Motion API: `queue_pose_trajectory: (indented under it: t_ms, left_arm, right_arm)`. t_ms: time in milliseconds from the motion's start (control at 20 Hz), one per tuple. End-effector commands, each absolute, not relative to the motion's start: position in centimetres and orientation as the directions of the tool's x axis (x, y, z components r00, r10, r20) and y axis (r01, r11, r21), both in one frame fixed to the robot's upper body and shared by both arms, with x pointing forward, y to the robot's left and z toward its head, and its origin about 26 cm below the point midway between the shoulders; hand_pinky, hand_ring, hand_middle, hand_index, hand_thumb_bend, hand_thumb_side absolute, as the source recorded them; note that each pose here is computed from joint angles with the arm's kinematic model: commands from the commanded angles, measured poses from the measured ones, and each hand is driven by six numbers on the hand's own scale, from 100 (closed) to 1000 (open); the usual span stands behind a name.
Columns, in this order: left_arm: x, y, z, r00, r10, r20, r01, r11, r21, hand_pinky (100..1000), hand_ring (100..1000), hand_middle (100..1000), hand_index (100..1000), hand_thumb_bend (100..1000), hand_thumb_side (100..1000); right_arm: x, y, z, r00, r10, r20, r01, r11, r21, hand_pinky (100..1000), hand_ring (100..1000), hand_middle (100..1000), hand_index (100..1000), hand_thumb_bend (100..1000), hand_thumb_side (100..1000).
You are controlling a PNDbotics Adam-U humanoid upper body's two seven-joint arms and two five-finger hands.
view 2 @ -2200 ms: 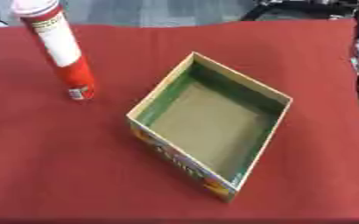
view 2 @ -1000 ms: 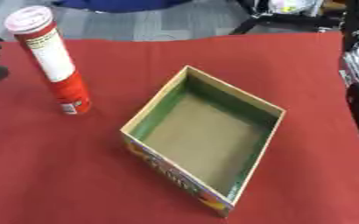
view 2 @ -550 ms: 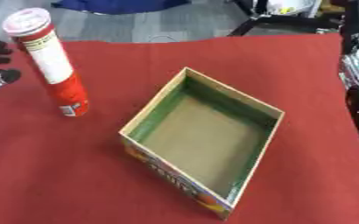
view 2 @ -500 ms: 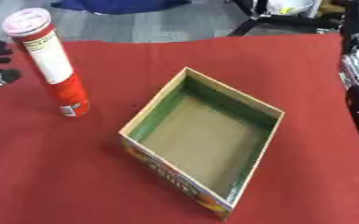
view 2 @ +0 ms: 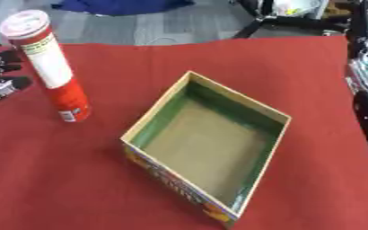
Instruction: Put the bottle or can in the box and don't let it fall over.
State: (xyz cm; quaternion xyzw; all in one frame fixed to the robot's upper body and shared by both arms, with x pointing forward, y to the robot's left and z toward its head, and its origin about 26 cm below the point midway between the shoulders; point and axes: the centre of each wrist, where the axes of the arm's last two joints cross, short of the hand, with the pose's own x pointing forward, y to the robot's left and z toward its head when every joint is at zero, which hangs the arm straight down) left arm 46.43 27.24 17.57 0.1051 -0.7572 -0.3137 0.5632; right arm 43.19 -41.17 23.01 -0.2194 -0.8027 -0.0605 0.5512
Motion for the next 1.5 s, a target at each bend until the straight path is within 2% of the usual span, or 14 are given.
queue_pose_trajectory:
  t_ms: [50,800,1500]
  left_arm:
    - [46.7,27.0,19.1,-0.373,-0.523,0.767,0.175,0.772,0.611,880,941,884,972,1000,643]
    - [47.1,25.2,19.5,-0.394,-0.509,0.765,0.186,0.771,0.609,878,941,877,957,1000,643]
    - [47.2,24.1,19.1,-0.394,-0.477,0.785,0.162,0.805,0.571,859,916,805,890,996,605]
  right_arm:
    - [43.0,-41.3,25.0,-0.333,0.313,0.889,0.426,0.892,-0.154,870,775,816,885,100,974]
    - [43.1,-41.0,25.1,-0.335,0.311,0.889,0.418,0.895,-0.155,871,775,817,884,100,978]
    - [43.2,-40.8,24.9,-0.331,0.305,0.893,0.412,0.898,-0.153,871,775,817,881,100,984]
